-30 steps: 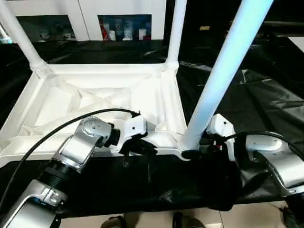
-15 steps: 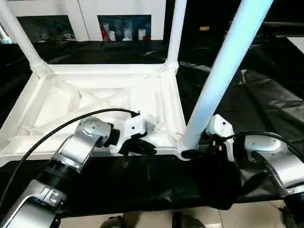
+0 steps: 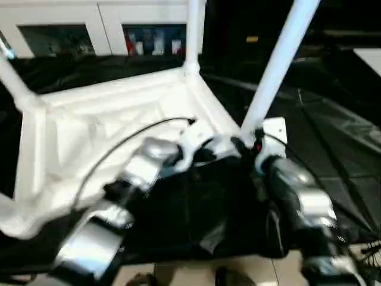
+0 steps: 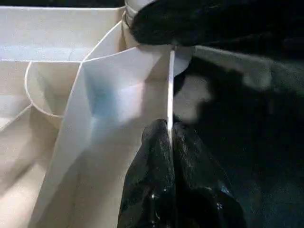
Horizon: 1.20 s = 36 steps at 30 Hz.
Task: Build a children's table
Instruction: Rotate leg to tighten
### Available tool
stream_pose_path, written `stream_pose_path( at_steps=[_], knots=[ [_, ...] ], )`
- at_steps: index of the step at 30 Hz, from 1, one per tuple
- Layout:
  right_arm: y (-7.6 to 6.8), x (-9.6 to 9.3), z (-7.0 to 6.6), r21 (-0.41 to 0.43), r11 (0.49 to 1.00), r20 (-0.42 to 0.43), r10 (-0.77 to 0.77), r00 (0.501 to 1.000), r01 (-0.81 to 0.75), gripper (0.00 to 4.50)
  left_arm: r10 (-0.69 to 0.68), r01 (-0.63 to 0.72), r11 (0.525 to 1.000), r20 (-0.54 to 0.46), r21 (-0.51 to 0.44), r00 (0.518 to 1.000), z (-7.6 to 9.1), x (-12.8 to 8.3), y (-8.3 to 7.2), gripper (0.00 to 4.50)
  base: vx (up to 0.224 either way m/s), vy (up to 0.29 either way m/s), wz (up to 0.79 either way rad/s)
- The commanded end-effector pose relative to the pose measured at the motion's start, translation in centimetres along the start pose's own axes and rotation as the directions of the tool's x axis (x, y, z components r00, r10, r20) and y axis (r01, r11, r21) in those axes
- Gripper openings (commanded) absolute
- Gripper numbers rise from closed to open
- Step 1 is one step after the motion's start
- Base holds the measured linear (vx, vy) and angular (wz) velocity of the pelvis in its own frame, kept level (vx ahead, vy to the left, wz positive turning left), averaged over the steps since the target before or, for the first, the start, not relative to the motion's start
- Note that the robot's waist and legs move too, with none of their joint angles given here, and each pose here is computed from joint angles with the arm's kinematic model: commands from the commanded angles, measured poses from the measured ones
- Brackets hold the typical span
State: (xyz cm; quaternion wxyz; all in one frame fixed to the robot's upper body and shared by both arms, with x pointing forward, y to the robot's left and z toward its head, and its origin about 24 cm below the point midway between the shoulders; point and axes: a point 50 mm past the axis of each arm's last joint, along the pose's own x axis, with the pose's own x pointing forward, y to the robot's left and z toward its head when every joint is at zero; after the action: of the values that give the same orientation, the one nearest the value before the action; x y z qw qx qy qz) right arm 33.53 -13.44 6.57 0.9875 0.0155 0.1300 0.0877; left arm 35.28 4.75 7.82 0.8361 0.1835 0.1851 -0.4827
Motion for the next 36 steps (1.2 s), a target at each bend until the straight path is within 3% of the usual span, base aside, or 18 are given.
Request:
stream_pose_path(
  at_steps=[1,4,6,8,14,18,19,22,23,29,31,36],
  knots=[
    [1.6,0.1,-3.7,0.014,1.0,-0.158,0.016,0.987,-0.014,2.7,0.046,-0.047,0.999,-0.054,-0.007,0.997,-1.0,0.7,-0.2,0.0,0.0,0.0,0.0],
    [2.6,0.3,-3.3,0.019,0.996,-0.141,0.094,0.986,-0.092,2.7,0.006,-0.006,1.0,-0.045,0.001,0.999,-0.7,0.7,-0.5,0.0,0.0,0.0,0.0],
    [2.7,0.1,-2.6,0.03,0.991,-0.104,0.131,0.986,-0.129,3.26,-0.018,0.019,1.0,-0.048,0.015,0.999,-0.9,0.5,-0.5,0.0,0.0,0.0,0.0],
    [2.5,-0.1,-1.9,0.022,0.988,-0.068,0.151,0.986,-0.15,3.49,-0.038,0.039,0.999,-0.053,0.022,0.998,-1.1,0.2,-0.5,0.0,0.0,0.0,0.0],
    [0.4,-1.2,0.4,-0.065,0.966,-0.007,0.251,0.968,-0.251,3.95,-0.115,0.117,0.993,-0.05,0.033,0.992,-2.3,-1.3,-0.4,0.0,0.0,0.0,0.0],
    [-1.6,-2.8,1.2,-0.144,0.914,-0.054,0.376,0.925,-0.38,4.38,-0.176,0.178,0.982,-0.042,0.058,0.984,-2.8,-2.7,-0.3,0.0,0.0,0.0,0.0],
    [-2.5,-3.9,1.4,-0.221,0.854,-0.107,0.459,0.882,-0.472,4.46,-0.221,0.223,0.972,-0.038,0.07,0.975,-3.0,-3.6,-0.4,0.0,0.0,0.0,0.0],
    [-3.0,-4.7,1.5,-0.266,0.805,-0.151,0.508,0.848,-0.53,4.46,-0.251,0.254,0.965,-0.044,0.072,0.967,-3.3,-4.3,-0.4,0.0,0.0,0.0,0.0],
    [-3.4,-5.4,1.7,-0.295,0.756,-0.184,0.555,0.811,-0.584,4.46,-0.326,0.328,0.939,-0.039,0.101,0.945,-3.4,-5.2,-0.8,0.0,0.0,0.0,0.0],
    [-3.2,-6.1,2.1,-0.336,0.658,-0.224,0.639,0.736,-0.674,4.46,-0.454,0.455,0.881,-0.042,0.131,0.89,-3.7,-7.1,-1.7,0.0,0.0,0.0,0.0],
    [-2.9,-6.4,1.9,-0.335,0.613,-0.251,0.674,0.695,-0.715,4.46,-0.454,0.456,0.88,-0.052,0.131,0.89,-3.9,-7.4,-1.6,0.0,0.0,0.0,0.0],
    [-2.5,-6.4,1.5,-0.324,0.574,-0.286,0.699,0.656,-0.752,4.46,-0.448,0.451,0.884,-0.055,0.121,0.892,-3.9,-7.6,-1.6,0.0,0.0,0.0,0.0]
  ],
)
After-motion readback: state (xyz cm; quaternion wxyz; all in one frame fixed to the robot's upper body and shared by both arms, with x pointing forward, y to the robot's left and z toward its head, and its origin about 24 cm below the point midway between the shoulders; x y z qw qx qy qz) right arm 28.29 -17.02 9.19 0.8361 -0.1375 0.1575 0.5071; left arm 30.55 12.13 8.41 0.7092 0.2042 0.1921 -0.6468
